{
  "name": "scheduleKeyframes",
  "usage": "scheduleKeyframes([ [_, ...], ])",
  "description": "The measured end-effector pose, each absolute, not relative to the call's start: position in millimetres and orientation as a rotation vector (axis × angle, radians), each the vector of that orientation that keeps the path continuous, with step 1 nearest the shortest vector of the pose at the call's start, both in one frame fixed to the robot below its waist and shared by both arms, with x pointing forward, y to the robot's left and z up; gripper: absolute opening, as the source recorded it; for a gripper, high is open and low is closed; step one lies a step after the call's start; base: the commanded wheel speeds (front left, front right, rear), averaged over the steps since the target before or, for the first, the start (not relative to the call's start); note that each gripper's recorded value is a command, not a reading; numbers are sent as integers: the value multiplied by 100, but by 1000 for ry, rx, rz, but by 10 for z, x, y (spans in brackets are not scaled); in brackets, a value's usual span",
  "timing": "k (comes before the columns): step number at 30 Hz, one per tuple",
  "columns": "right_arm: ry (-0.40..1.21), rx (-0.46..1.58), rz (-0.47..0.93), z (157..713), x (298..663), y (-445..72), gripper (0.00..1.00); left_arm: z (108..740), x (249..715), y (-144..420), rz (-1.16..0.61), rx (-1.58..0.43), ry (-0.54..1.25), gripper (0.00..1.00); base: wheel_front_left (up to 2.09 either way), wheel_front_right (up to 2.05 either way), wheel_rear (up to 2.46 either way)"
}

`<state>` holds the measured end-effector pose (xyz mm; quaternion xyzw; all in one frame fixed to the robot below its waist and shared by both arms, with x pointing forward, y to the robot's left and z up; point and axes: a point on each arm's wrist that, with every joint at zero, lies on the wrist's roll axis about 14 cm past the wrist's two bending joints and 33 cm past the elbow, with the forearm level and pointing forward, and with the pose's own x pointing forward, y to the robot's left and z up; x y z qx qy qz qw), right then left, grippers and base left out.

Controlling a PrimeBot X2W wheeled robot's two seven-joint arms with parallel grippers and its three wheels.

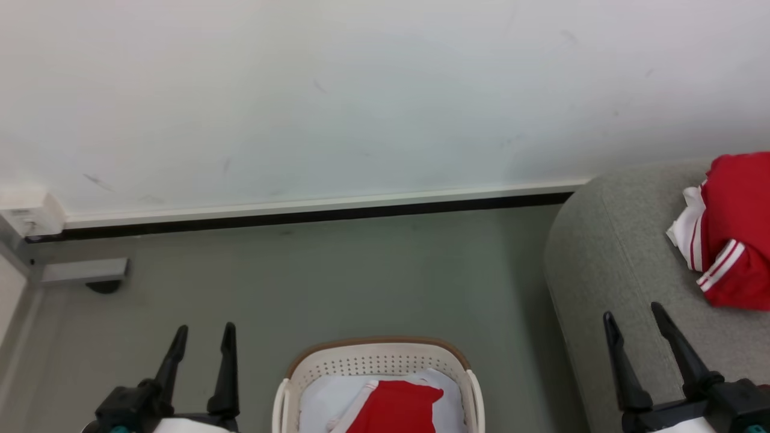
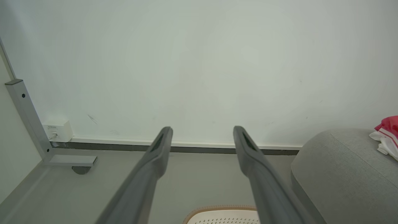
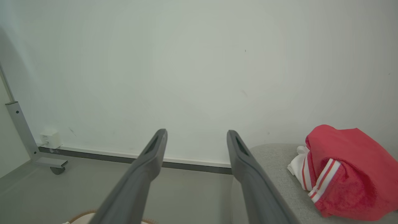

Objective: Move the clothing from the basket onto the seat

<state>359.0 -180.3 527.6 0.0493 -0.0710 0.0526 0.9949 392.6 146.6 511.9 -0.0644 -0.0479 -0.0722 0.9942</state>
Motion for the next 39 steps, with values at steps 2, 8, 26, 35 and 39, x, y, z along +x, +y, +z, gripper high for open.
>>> scheduleKeyframes([
  [2, -141, 96, 81, 5273, 3601, -1889, 100, 5074, 3990, 1382, -169, -130, -82, 100, 0, 0, 0],
  [8, -148, 85, 7, 5295, 3646, -2152, 100, 4816, 4173, 988, -285, -121, -2, 100, 0, 0, 0],
  [26, -210, 23, -136, 5475, 4094, -2650, 100, 3079, 4493, 33, -654, 43, 572, 100, 0, 0, 0],
  [35, -234, -28, -144, 5485, 4441, -2730, 100, 2149, 4340, -10, -771, 191, 882, 100, 0, 0, 0],
  [39, -259, -36, -152, 5520, 4565, -2763, 100, 1825, 4222, 15, -802, 244, 1007, 100, 0, 0, 0],
])
